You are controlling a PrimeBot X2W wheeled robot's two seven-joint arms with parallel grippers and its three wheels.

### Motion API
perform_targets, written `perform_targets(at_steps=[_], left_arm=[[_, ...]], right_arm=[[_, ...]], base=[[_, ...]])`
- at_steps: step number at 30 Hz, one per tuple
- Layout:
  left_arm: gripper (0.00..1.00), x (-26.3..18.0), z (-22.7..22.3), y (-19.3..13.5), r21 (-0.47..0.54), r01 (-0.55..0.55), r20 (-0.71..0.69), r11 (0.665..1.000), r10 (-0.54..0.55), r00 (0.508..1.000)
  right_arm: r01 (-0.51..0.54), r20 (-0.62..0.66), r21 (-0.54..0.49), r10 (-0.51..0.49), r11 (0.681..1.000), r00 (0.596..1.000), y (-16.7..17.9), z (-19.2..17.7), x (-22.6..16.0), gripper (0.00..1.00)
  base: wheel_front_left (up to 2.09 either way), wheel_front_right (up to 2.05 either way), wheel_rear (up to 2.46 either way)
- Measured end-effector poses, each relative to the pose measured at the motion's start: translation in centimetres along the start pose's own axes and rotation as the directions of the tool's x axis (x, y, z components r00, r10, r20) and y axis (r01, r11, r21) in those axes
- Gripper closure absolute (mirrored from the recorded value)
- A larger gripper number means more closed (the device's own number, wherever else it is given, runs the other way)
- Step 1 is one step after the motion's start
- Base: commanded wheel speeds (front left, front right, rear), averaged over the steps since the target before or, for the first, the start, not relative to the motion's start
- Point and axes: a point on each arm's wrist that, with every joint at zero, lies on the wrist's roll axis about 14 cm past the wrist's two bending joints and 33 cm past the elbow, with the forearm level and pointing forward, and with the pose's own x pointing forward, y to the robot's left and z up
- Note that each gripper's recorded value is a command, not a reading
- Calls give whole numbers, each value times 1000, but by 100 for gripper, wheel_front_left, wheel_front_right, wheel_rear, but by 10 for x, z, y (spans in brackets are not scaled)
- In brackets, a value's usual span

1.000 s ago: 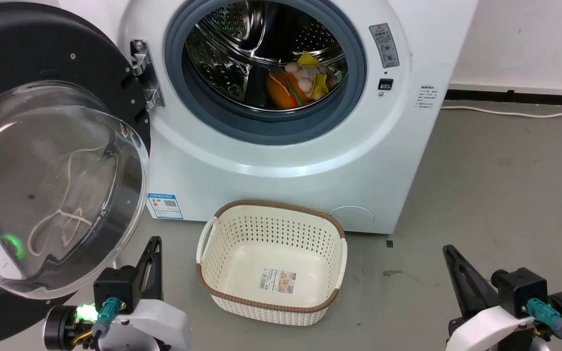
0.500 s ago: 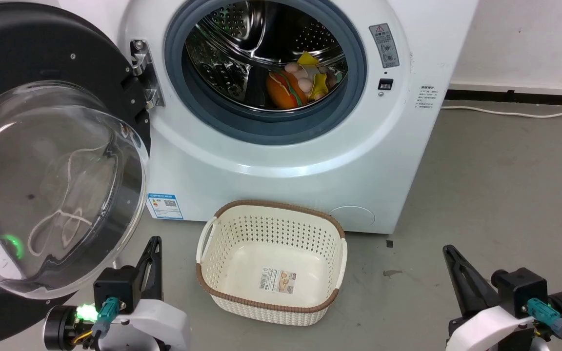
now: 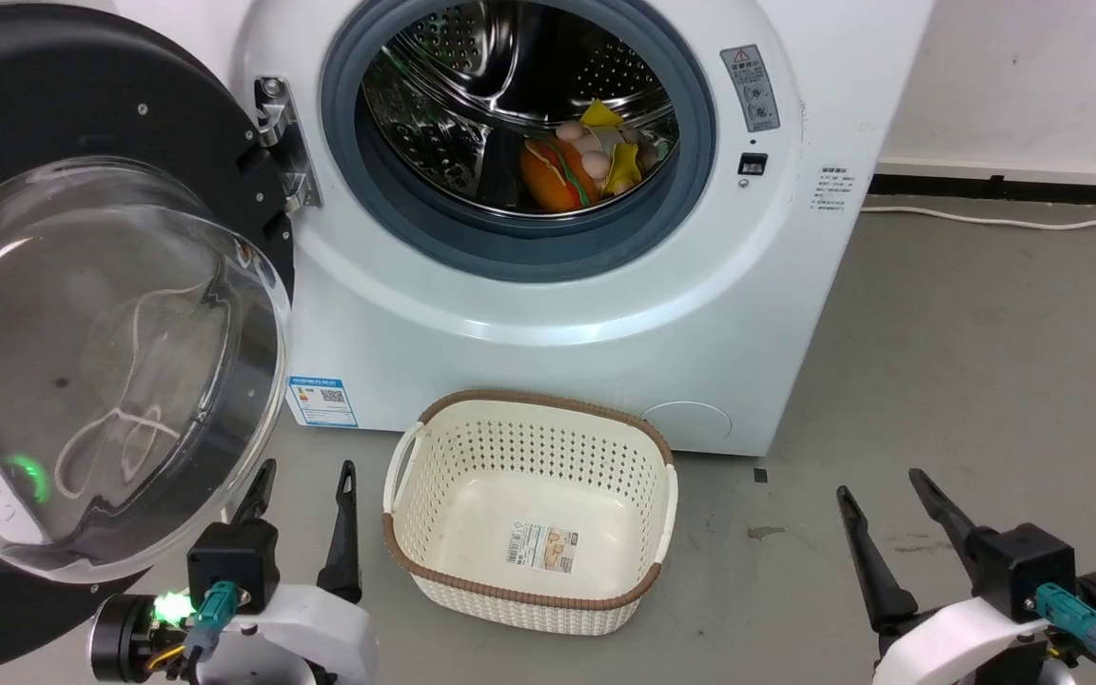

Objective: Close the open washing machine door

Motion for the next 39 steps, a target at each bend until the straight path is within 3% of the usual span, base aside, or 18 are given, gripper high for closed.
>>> perform_targets(at_steps=[19,39], left_arm=[[0,-13,9,18,-26,-51,49,998,53,997],[0,-44,19,66,-33,-196,105,980,199,974]], right_arm=[[-59,66,27,58,998,996,18,13,11,0],[-246,109,23,242,969,964,81,20,29,0]], base=[[0,0,0],[0,0,0]])
